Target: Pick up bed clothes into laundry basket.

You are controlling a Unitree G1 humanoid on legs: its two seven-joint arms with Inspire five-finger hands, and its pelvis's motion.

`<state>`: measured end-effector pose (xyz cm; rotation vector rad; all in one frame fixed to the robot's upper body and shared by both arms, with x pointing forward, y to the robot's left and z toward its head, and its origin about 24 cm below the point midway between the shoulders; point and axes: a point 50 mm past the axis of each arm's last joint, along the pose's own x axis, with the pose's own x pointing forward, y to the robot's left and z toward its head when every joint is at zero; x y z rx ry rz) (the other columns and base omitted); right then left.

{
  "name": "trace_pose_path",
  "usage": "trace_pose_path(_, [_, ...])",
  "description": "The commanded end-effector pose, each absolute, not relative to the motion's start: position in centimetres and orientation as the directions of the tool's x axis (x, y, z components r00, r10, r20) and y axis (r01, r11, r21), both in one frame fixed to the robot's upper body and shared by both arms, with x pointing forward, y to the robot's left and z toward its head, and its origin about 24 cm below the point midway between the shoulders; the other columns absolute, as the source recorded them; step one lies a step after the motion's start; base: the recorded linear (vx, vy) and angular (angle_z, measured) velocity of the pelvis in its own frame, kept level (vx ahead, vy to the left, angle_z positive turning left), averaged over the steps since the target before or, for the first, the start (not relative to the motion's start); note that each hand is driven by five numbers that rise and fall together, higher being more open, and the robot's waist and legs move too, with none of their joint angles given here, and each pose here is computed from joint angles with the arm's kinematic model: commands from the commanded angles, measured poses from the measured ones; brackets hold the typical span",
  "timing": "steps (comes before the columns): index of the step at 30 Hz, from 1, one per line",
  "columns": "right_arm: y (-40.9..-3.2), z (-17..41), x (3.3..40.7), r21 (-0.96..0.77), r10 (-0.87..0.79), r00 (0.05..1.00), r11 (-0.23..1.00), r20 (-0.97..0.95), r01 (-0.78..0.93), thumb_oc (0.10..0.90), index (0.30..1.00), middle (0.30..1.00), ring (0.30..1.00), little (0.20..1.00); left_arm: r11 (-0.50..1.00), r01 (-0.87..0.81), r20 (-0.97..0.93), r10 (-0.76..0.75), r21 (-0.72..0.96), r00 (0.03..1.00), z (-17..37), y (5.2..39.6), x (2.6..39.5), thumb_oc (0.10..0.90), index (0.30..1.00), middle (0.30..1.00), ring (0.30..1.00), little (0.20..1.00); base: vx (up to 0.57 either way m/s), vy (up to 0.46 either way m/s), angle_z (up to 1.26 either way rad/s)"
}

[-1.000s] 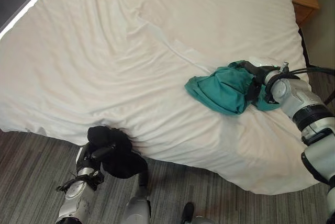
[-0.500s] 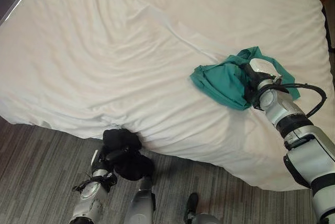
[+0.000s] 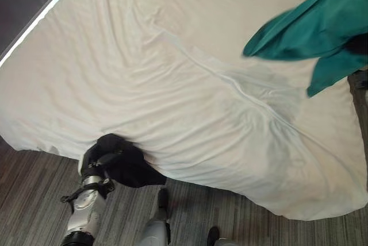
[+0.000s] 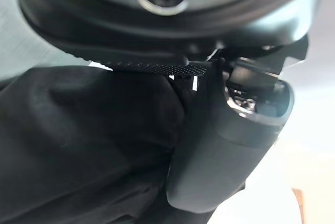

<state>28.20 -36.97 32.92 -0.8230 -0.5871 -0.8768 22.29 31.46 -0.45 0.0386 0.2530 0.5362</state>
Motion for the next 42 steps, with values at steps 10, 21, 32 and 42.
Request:
trace_pose_path(10, [-32.3,37.9,25.6,-0.405,-0.046,0.416,0.163,0.908,0.9,0.4,0.3,0.3,0.3,0.3,0.809,-0.212,0.11,0.182,0.548,0.977,9.2,31.9,26.9,0.4,0.3,0.3,0.3,0.3,-0.1,-0.084,-0.33])
trace_pose_path(21, [-36.5,30.1,22.0,-0.415,-0.244,0.457,0.206,0.855,0.886,0.4,0.3,0.3,0.3,0.3,0.485,-0.797,0.783,0.307,0.36,0.541,29.4,39.9,19.3,0.4,0.3,0.3,0.3,0.3,-0.21,-0.082,-0.02])
trace_pose_path(32, [-34.7,18.6,21.9,-0.586,-0.369,0.647,0.275,0.668,0.762,0.4,0.3,0.3,0.3,0.3,0.916,-0.365,0.709,0.147,0.166,0.69,18.4,22.2,24.7,0.4,0.3,0.3,0.3,0.3,-0.15,0.081,-0.02])
trace_pose_path(42, [-35.0,16.8,19.7,-0.597,-0.422,0.608,0.177,0.672,0.782,0.4,0.3,0.3,0.3,0.3,0.936,-0.043,0.641,-0.204,0.349,0.74,17.7,13.8,27.4,0.4,0.3,0.3,0.3,0.3,-0.24,0.149,-0.46])
